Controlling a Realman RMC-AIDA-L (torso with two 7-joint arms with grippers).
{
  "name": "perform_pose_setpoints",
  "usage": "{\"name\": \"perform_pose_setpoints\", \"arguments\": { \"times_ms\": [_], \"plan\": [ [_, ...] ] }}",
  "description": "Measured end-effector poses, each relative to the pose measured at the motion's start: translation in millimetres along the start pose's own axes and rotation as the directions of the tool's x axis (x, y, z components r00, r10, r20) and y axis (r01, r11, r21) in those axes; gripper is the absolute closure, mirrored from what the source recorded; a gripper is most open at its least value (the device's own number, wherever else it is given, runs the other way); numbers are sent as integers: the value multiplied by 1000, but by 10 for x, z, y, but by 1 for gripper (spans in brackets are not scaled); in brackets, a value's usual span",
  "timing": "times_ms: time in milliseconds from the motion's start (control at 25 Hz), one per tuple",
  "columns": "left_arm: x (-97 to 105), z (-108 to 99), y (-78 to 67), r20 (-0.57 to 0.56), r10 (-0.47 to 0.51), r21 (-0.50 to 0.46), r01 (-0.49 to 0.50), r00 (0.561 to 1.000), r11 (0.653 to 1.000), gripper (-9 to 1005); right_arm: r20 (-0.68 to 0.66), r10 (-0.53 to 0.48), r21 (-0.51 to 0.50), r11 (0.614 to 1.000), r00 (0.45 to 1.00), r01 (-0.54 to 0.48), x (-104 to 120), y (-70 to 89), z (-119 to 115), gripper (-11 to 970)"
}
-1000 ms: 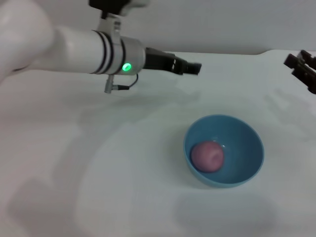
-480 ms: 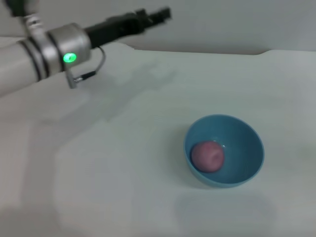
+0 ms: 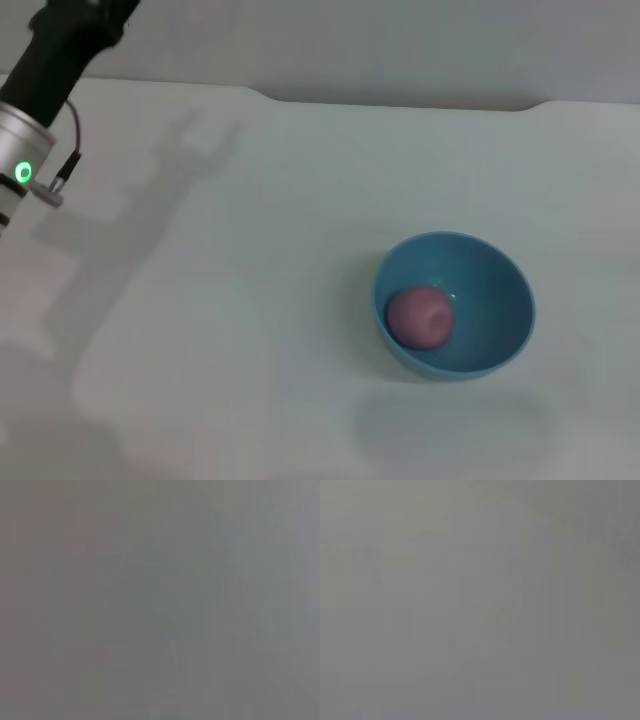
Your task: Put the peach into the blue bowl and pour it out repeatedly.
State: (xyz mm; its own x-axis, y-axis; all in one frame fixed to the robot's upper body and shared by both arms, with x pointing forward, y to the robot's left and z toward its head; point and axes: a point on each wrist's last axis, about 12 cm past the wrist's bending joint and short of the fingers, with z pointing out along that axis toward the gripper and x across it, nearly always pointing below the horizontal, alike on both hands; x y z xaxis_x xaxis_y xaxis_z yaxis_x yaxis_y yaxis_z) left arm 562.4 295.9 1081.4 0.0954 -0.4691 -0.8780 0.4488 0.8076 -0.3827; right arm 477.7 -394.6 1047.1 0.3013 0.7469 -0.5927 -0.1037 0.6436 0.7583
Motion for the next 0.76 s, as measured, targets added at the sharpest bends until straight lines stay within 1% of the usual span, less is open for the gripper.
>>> {"name": "perform_pose_setpoints", "arguments": {
  "times_ms": [40, 120, 160, 200, 240, 360, 440, 480, 520, 600, 640, 680, 720, 760],
  "plan": [
    [28, -25, 20, -11, 62, -23, -62, 998, 998, 191, -14, -60, 25, 998, 998, 60, 40, -26, -33, 489],
    [114, -79, 78, -63, 212, -85, -217, 975, 972, 192, -49, -181, 62, 981, 982, 184, 156, -48, -89, 489],
    [114, -79, 78, -63, 212, -85, -217, 975, 972, 193, -69, -254, 71, 963, 965, 259, 225, -46, -116, 489],
    [157, -101, 96, -92, 269, -105, -278, 959, 955, 194, -87, -325, 70, 941, 942, 331, 304, -26, -138, 489],
    [255, -122, 110, -160, 389, -122, -410, 907, 904, 194, -103, -394, 64, 914, 913, 401, 380, -1, -155, 489],
    [340, -137, 91, -209, 473, -109, -501, 856, 858, 197, -138, -567, 28, 817, 812, 576, 603, 108, -182, 489],
    [382, -146, 80, -234, 510, -94, -541, 828, 836, 197, -149, -652, -2, 752, 744, 659, 742, 197, -189, 489],
    [411, -159, 71, -248, 517, -87, -550, 819, 830, 197, -153, -689, -19, 719, 709, 695, 812, 245, -187, 489],
    [435, -175, 64, -258, 514, -86, -549, 818, 831, 197, -156, -710, -31, 699, 687, 715, 874, 290, -188, 489],
    [456, -198, 59, -265, 499, -91, -537, 825, 839, 197, -158, -727, -47, 682, 668, 730, 950, 352, -181, 489],
    [463, -212, 59, -267, 489, -96, -528, 830, 844, 197, -157, -729, -63, 680, 666, 730, 996, 394, -165, 489],
    [469, -232, 63, -269, 469, -106, -510, 841, 854, 197, -157, -729, -63, 680, 666, 730, 996, 394, -165, 489],
    [469, -232, 63, -269, 469, -106, -510, 841, 854, 197, -158, -727, -73, 683, 668, 727, 1015, 411, -157, 489],
    [468, -241, 63, -265, 455, -110, -496, 850, 861, 197, -158, -727, -78, 684, 668, 725, 1022, 417, -153, 489]
  ]
}}
